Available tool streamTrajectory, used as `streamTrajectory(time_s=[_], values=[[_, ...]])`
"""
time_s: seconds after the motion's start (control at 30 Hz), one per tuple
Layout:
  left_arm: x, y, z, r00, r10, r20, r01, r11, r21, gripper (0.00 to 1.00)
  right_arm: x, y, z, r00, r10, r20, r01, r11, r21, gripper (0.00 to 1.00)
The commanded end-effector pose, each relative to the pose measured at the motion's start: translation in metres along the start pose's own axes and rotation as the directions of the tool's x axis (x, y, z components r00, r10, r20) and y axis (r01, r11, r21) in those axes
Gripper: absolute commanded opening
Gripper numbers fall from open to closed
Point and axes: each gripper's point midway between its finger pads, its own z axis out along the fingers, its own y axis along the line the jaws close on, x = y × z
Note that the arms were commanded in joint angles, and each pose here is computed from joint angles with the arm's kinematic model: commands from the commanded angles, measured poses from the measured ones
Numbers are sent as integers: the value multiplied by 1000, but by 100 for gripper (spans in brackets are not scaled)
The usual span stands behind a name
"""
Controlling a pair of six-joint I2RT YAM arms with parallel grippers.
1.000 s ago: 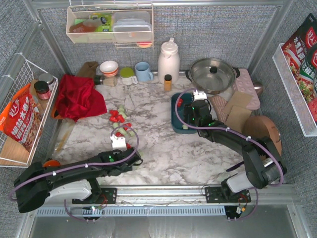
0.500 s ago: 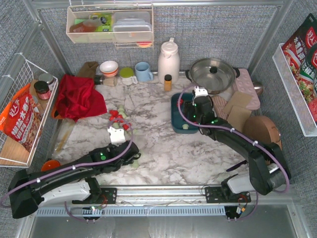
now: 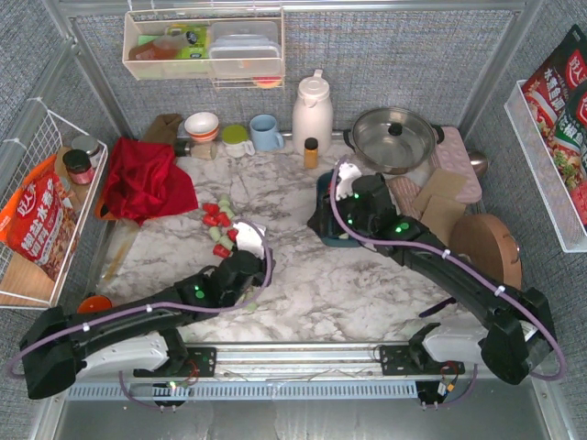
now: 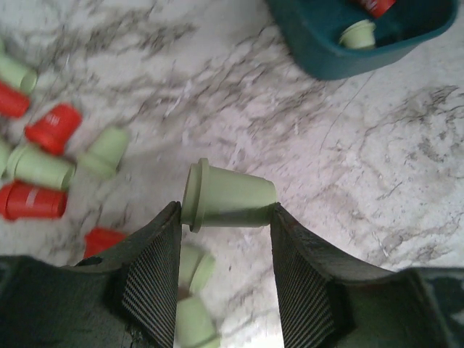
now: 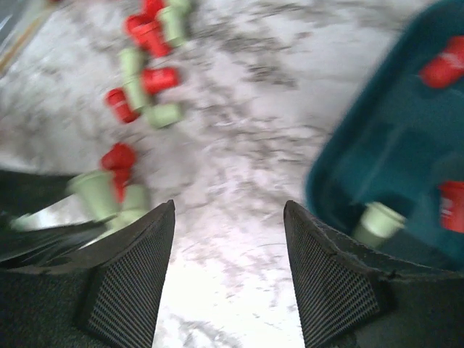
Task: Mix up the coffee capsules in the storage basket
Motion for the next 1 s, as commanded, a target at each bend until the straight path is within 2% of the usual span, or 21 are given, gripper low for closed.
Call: streamTrajectory(time_s=[0.0, 0.1, 0.17, 0.47, 0.8, 0.97], values=[[-64, -36, 11, 946, 41, 320, -91, 986, 143, 32, 19, 56, -13, 993, -57, -99, 33, 975, -221, 65], [-73, -49, 13, 915, 45, 401, -132, 973, 190, 32, 21, 87, -24, 984, -123, -125, 77, 943, -323, 62], [-72, -55, 14, 907, 62, 417, -166, 962, 217, 32, 31, 98, -29, 972, -178, -152, 113, 925, -363, 61], [-64, -75, -1, 884, 32, 466, -219, 910, 352, 33, 51, 102, -22, 945, -236, -226, 146, 924, -352, 59], [-73, -72, -26, 839, -32, 543, -221, 892, 395, 33, 59, 113, -19, 932, -258, -254, 151, 915, -375, 57], [-77, -62, -26, 831, -43, 555, -193, 913, 360, 32, 60, 120, -20, 925, -269, -267, 151, 908, -390, 50]])
